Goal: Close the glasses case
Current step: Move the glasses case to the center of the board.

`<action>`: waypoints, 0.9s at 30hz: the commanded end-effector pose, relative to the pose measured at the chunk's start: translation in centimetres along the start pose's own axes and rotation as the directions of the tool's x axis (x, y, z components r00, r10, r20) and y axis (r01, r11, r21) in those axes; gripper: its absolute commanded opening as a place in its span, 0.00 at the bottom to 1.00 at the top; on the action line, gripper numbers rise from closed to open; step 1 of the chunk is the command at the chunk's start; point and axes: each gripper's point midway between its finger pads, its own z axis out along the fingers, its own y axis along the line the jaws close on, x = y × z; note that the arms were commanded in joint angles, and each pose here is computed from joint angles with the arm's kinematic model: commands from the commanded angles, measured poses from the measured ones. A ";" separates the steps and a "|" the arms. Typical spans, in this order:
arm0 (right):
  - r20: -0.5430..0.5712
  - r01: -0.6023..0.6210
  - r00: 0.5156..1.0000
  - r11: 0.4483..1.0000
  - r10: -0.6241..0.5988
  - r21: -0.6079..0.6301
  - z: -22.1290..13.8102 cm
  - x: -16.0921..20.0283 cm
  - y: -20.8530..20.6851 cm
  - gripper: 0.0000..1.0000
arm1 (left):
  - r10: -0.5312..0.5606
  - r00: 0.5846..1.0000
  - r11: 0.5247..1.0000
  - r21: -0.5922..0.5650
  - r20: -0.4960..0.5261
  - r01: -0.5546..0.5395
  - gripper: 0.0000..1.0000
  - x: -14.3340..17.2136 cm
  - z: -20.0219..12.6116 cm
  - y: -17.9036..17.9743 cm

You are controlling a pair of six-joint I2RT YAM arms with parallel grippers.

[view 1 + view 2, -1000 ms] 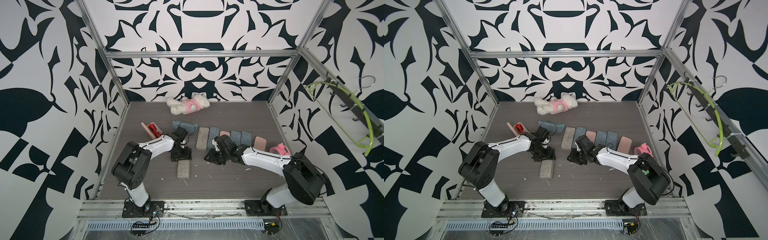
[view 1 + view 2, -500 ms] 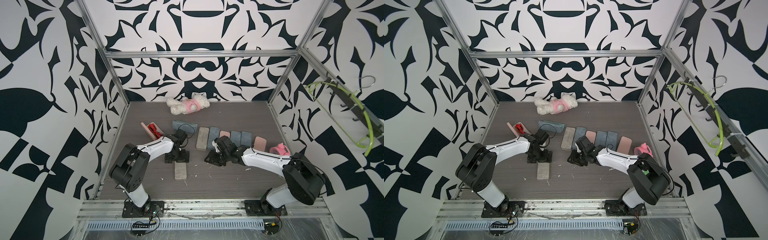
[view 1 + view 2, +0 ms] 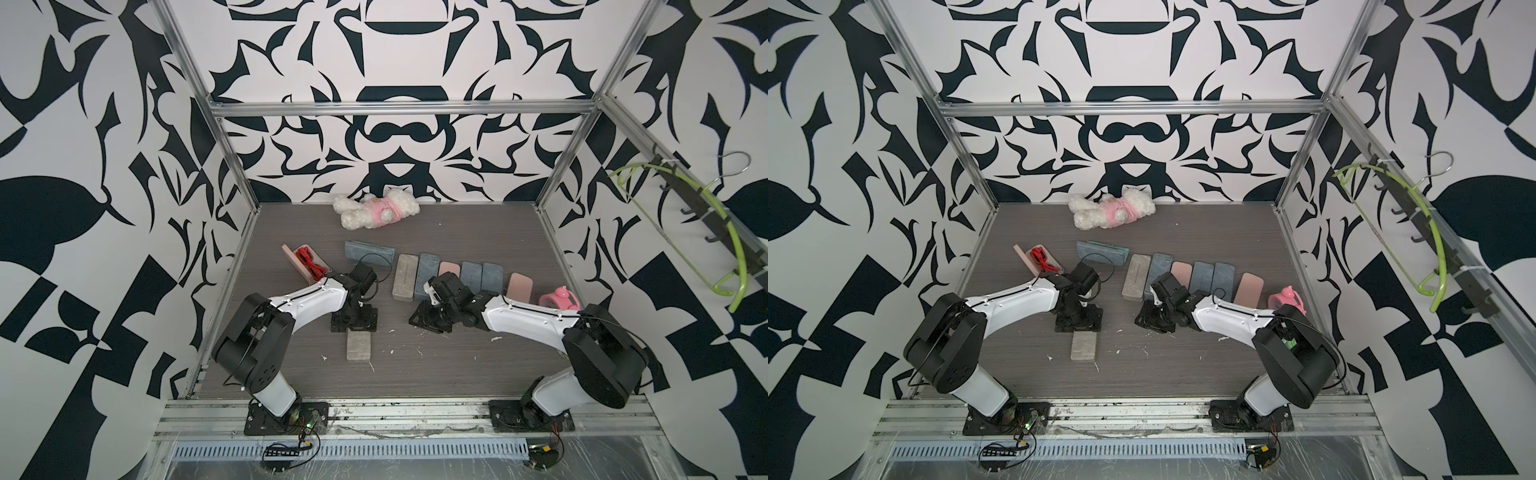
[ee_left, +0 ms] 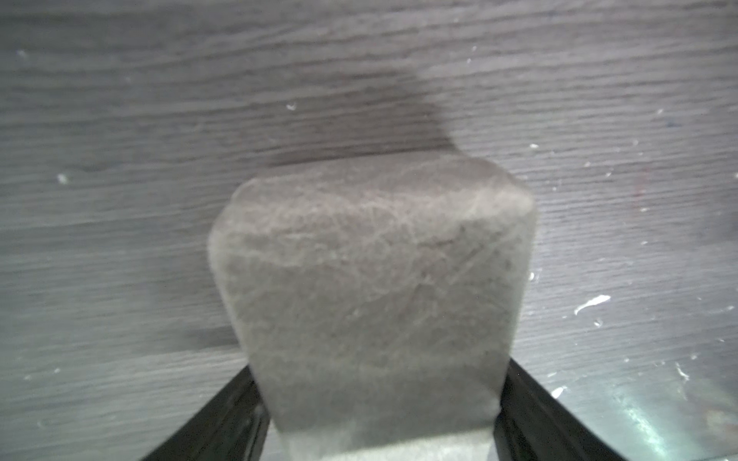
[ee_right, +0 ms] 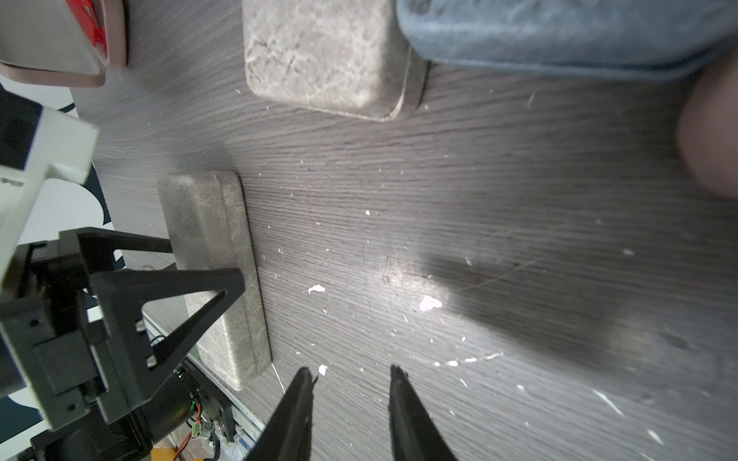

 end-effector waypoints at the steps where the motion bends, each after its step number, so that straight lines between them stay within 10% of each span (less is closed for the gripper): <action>1: 0.003 0.020 1.000 1.000 -0.020 0.003 -0.3 -0.1 0.1 0.35 | 0.014 0.999 1.000 -0.026 -0.030 -0.015 0.86 0.3 0.7 0.4; 27: 0.001 0.011 1.000 0.999 -0.011 0.052 -0.7 -0.9 -0.8 0.35 | 0.101 0.989 0.994 0.026 0.105 -0.104 0.72 -12.7 -1.5 -1.8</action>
